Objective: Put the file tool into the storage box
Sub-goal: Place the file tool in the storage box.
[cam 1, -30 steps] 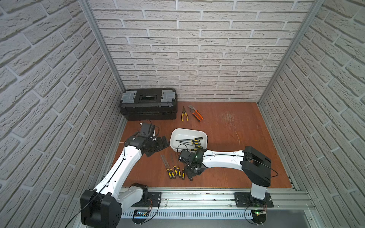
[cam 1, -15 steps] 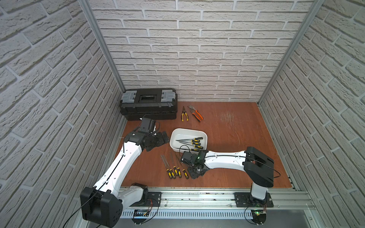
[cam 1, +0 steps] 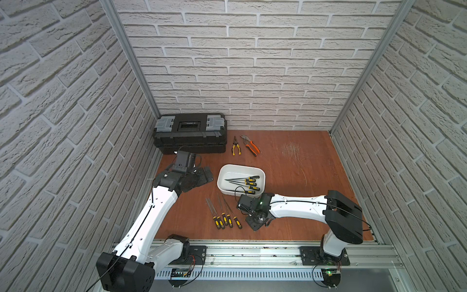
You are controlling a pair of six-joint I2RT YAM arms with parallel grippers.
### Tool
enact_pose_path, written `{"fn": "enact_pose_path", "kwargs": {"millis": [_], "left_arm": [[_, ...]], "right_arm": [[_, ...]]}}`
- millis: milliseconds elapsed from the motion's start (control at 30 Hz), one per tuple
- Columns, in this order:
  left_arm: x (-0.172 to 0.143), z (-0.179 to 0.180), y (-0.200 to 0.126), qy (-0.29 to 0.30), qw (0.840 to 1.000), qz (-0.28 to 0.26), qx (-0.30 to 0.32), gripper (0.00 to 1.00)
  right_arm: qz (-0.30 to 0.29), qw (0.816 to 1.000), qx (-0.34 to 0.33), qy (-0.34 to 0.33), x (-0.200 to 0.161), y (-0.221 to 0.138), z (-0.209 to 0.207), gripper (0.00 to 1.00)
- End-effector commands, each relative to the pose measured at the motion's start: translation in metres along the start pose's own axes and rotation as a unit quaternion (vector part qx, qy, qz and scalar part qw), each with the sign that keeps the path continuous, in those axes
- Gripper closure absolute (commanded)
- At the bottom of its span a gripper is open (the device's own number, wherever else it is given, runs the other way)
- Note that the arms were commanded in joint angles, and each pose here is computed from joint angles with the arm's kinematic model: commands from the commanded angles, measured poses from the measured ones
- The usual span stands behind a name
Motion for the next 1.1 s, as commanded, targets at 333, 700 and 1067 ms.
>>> {"fn": "enact_pose_path", "kwargs": {"millis": [333, 700, 1067], "left_arm": [[0.051, -0.015, -0.033, 0.012, 0.996, -0.087, -0.028, 0.02], [0.095, -0.032, -0.016, 0.029, 0.994, -0.083, -0.064, 0.02], [0.098, -0.032, -0.003, 0.032, 0.995, -0.063, -0.065, 0.02]], "right_arm": [[-0.11, 0.983, 0.052, -0.138, 0.026, -0.113, -0.014, 0.87], [-0.1, 0.983, 0.084, -0.131, 0.111, -0.114, -0.061, 0.87], [-0.058, 0.982, 0.013, -0.179, 0.167, -0.062, -0.086, 0.89]]}}
Point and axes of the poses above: each gripper's point midway between its finger pads, its own y axis out along the fingers, its own z axis along the line the jaws close on, x = y × z, the point moved 7 cm from there along -y, back along the fingers, and after that the axes turned 14 degrees about y, right-handed, at the moved point
